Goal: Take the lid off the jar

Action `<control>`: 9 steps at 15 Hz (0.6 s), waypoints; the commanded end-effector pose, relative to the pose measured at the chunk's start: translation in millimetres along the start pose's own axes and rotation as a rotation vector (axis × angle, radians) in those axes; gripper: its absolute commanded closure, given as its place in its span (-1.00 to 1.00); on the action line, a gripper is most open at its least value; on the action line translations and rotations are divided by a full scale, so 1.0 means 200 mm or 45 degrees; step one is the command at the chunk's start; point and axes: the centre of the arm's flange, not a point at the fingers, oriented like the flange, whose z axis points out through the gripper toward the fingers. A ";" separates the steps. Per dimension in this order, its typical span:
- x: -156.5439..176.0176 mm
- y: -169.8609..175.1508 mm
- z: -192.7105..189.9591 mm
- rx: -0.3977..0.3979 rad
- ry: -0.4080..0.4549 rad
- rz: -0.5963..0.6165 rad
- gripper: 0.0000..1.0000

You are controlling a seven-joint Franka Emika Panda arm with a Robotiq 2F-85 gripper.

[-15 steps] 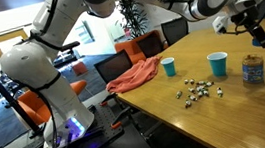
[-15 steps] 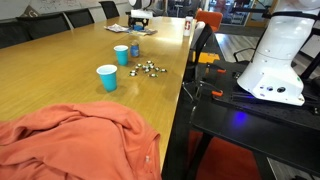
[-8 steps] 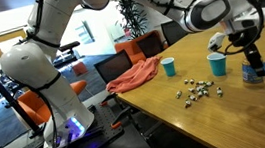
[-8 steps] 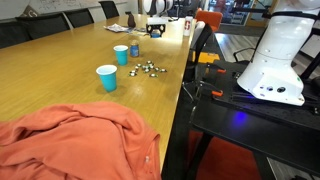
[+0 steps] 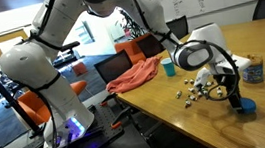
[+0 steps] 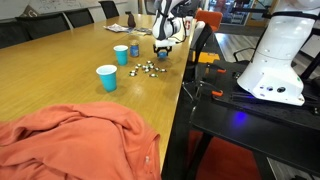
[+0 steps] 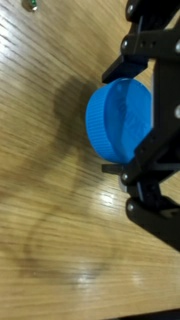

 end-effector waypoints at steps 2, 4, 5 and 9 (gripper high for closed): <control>-0.14 0.03 -0.02 0.123 0.118 -0.001 -0.93; -0.11 0.06 -0.18 0.193 0.193 0.027 -1.00; -0.08 0.08 -0.26 0.218 0.225 0.031 -1.00; 0.07 0.14 -0.61 0.303 0.228 0.032 -1.00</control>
